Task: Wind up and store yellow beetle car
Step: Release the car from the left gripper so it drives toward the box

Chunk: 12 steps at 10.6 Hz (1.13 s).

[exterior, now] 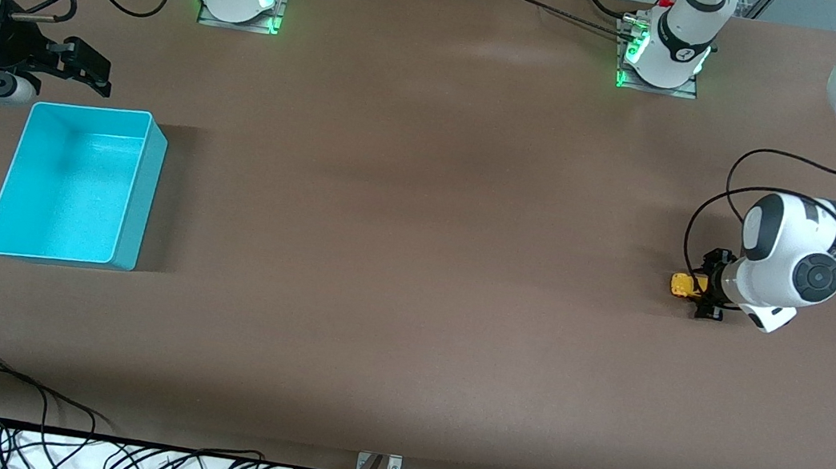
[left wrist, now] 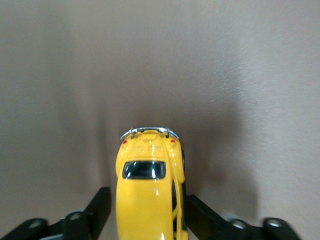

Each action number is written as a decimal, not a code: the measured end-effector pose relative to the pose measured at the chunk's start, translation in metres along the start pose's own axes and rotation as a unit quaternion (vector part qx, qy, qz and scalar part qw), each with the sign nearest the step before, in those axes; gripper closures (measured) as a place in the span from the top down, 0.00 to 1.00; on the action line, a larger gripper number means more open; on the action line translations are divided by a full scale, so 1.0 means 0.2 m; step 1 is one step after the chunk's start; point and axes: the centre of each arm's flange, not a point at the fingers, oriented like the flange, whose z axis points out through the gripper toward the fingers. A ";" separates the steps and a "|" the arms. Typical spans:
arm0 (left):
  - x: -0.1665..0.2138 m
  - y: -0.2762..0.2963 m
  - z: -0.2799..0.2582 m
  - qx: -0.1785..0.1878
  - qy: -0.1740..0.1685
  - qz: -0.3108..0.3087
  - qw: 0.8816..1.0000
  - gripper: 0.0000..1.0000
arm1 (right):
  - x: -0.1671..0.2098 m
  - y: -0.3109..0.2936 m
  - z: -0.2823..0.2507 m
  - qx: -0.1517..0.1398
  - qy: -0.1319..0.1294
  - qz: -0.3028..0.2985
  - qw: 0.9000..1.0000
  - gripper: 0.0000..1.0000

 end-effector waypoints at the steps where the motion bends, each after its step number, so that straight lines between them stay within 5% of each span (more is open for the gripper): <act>1: 0.00 0.01 0.01 0.001 -0.001 0.000 1.000 0.82 | 0.00 0.00 0.00 0.000 0.000 0.000 1.000 1.00; 8: 0.00 0.05 -0.06 -0.014 0.001 0.002 1.000 0.94 | 0.00 0.00 0.00 0.000 0.000 0.000 1.000 1.00; 12: -0.10 0.08 -0.41 -0.055 0.013 0.078 0.995 1.00 | 0.00 0.00 0.00 0.000 0.000 0.001 1.000 1.00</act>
